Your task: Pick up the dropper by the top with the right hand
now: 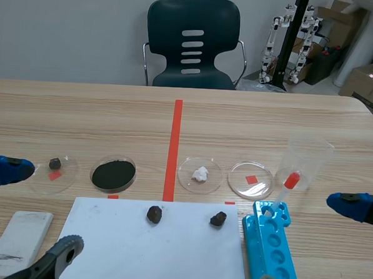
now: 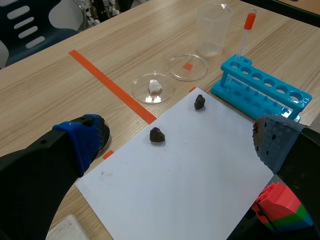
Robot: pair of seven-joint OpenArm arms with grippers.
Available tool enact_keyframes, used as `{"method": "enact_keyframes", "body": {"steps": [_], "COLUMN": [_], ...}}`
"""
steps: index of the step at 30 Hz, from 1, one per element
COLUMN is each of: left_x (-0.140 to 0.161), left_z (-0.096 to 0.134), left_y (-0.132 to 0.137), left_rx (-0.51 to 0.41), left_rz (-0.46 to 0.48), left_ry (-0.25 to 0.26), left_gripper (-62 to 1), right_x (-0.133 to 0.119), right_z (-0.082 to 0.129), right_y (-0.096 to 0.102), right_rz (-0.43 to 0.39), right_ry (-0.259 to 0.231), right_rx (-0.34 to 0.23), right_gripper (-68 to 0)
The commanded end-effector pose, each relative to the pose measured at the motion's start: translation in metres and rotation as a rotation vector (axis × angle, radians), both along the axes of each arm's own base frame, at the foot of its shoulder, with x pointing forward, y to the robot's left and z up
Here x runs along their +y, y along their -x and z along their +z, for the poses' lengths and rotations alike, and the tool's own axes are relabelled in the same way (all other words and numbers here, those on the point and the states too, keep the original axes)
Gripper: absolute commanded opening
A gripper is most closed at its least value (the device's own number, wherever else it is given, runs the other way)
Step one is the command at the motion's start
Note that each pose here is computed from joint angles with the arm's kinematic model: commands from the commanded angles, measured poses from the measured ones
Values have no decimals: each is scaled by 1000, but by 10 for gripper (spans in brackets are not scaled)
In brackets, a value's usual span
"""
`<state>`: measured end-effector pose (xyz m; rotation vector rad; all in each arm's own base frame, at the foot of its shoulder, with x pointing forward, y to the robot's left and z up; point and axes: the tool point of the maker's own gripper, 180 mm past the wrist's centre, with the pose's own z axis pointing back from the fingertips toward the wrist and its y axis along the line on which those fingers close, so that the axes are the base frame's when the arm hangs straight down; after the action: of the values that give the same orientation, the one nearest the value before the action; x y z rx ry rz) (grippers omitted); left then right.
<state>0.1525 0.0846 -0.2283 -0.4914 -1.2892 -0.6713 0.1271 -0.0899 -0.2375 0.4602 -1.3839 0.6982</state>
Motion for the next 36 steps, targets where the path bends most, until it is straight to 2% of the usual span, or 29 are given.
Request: {"method": "enact_keyframes", "body": {"steps": [1,21,27,32,36], "left_x": [-2,-2,-2,-2,-2], "left_z": [8,8,8,8,8], "left_y": [-2,-2,-2,-2,-2], "left_rx": [-21,-21,-21,-21,-21], "left_rz": [3,3,3,3,3], "left_ry": [28,28,28,28,27], "left_gripper": [13,13,13,13,13], "right_x": [1,1,-12,-30,-51], "right_z": [8,8,14,3,-4], "right_y": [-3,-3,-11,-17,-26], "right_rz": [1,-2,-61,-129,-210], "right_ry": [-21,-22,-60,-51,-94], "right_rx": [-27,-27,-32,-40,-59], "right_gripper": [-22,-23,-23,-23,-23]}}
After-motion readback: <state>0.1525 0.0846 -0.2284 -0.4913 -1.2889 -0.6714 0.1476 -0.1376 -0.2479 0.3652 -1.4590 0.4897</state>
